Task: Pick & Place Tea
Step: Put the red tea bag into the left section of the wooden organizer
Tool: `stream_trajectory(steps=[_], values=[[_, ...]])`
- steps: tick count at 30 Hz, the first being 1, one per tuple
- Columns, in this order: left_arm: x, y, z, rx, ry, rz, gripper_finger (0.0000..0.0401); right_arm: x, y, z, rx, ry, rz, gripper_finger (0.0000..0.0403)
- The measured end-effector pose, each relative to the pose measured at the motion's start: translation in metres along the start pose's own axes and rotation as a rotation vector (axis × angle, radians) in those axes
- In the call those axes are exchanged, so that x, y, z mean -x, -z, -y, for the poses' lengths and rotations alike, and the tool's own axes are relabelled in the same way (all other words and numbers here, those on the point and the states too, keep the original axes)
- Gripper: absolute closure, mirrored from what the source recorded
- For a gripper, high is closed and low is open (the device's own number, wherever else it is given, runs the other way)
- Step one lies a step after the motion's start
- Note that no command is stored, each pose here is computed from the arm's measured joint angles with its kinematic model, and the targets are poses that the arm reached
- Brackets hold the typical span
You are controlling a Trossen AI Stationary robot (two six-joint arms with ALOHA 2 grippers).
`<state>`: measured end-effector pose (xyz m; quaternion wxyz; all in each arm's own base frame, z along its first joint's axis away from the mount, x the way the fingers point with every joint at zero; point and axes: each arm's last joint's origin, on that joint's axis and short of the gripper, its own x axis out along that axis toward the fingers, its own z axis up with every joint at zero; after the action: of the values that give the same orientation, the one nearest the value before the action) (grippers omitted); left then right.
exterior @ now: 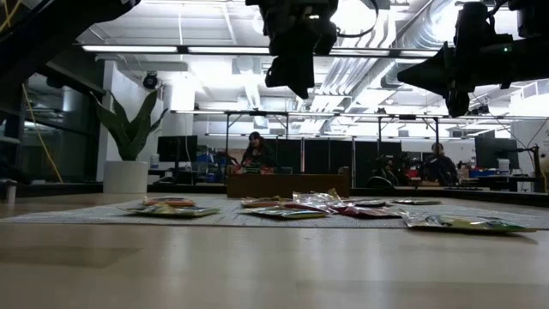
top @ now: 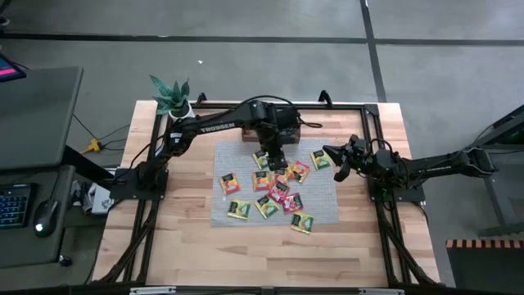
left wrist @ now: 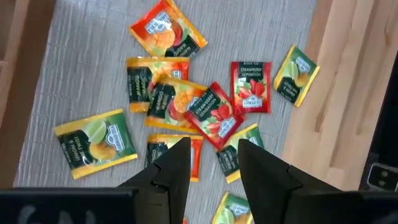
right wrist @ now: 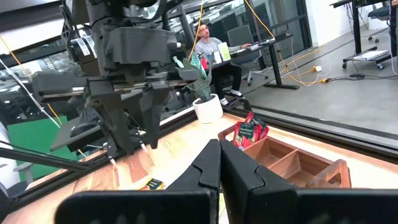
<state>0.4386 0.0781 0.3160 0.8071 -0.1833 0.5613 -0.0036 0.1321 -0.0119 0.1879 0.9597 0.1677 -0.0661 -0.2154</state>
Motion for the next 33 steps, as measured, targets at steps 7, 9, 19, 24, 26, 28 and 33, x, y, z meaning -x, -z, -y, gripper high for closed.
stream_trajectory(steps=[7, 9, 19, 24, 26, 28, 33], values=[[0.013, 0.000, 0.011, 0.029, 0.004, 0.068, 0.0270, 0.000, 0.000, 0.000, 0.000, 0.001, 0.000, 0.0402], [0.007, 0.000, 0.018, 0.019, -0.002, 0.060, 0.0270, 0.000, 0.000, 0.000, 0.001, 0.001, -0.003, 0.0402], [-0.034, 0.007, 0.041, 0.056, -0.015, 0.041, 0.0270, 0.000, 0.000, 0.000, 0.002, 0.001, -0.003, 0.0402], [-0.039, 0.019, 0.051, 0.053, 0.038, 0.054, 0.0270, 0.000, 0.000, 0.000, 0.002, 0.001, -0.003, 0.0402], [-0.048, 0.023, 0.053, 0.065, 0.065, 0.059, 0.0270, 0.000, 0.000, 0.000, 0.002, 0.001, -0.003, 0.0402], [-0.052, 0.025, 0.051, 0.073, 0.073, 0.094, 0.0270, 0.000, 0.000, 0.000, 0.001, 0.001, -0.003, 0.0402], [-0.052, 0.037, 0.047, 0.096, 0.102, 0.157, 0.0270, 0.000, 0.001, 0.000, 0.003, 0.002, -0.006, 0.0402]])
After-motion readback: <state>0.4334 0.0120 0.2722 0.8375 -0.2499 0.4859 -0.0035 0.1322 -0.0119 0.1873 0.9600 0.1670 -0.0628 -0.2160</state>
